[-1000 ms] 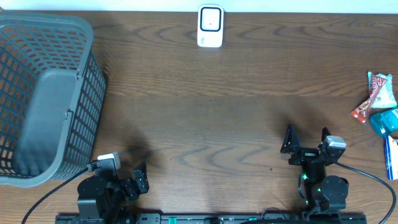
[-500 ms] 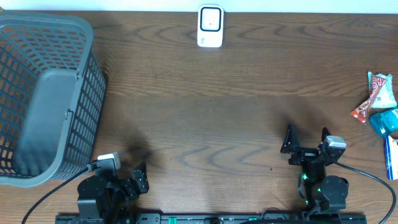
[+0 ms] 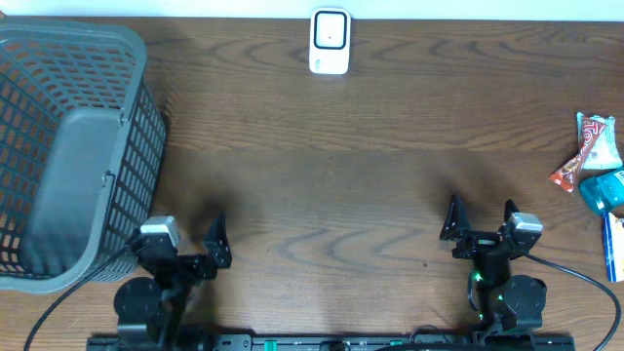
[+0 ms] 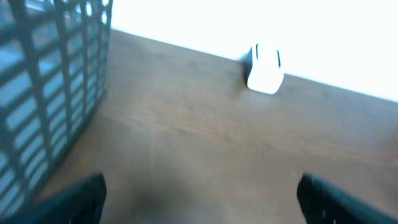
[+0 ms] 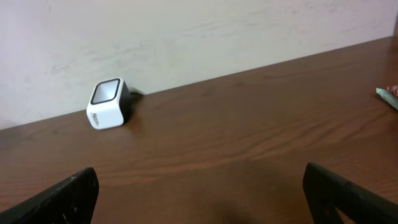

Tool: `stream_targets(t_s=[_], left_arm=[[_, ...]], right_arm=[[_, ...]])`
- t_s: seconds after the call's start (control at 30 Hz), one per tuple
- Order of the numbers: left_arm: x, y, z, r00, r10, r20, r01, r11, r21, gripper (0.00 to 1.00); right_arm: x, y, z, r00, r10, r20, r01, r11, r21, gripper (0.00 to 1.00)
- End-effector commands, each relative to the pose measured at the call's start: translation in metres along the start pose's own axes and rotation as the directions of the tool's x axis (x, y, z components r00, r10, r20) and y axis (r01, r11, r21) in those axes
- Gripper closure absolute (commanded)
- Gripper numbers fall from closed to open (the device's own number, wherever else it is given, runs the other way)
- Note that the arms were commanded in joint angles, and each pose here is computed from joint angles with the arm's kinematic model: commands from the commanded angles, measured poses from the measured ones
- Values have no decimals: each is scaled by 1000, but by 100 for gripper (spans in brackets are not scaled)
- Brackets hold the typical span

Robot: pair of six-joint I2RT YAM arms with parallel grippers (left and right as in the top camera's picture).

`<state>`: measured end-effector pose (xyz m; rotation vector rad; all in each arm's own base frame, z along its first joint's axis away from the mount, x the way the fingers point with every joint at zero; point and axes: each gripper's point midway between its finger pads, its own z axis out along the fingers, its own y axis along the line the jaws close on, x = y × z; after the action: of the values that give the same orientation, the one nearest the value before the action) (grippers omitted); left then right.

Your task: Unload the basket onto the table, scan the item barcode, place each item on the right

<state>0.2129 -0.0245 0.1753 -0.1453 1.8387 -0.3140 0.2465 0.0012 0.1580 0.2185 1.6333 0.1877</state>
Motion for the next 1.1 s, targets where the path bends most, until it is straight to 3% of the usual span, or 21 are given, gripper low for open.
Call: stream_targets(t_s=[0.0,0.1,0.2,0.37,1.07], left_arm=[[6,2,20,996,49,80,-51,998,28,2],[0,2,29,979,113,172,-121,992,38,2],[13,6,36,969,184,168,-190,981,25,2],[23,21,38,974,195,120,-190,981,-50,2],[23,19,38,972,201,121,-197,979,-44,3]], right_arm=[[-1,-4,0,1000,10,11,-10,1000,18,1],[-1,-4,0,1000,10,11,-10,1000,18,1],[-1,-4,0,1000,10,11,-10,1000,18,1],[-1,-4,0,1000,10,11,-10,1000,18,1],[-1,-4,0,1000,10,11,-10,1000,18,1]])
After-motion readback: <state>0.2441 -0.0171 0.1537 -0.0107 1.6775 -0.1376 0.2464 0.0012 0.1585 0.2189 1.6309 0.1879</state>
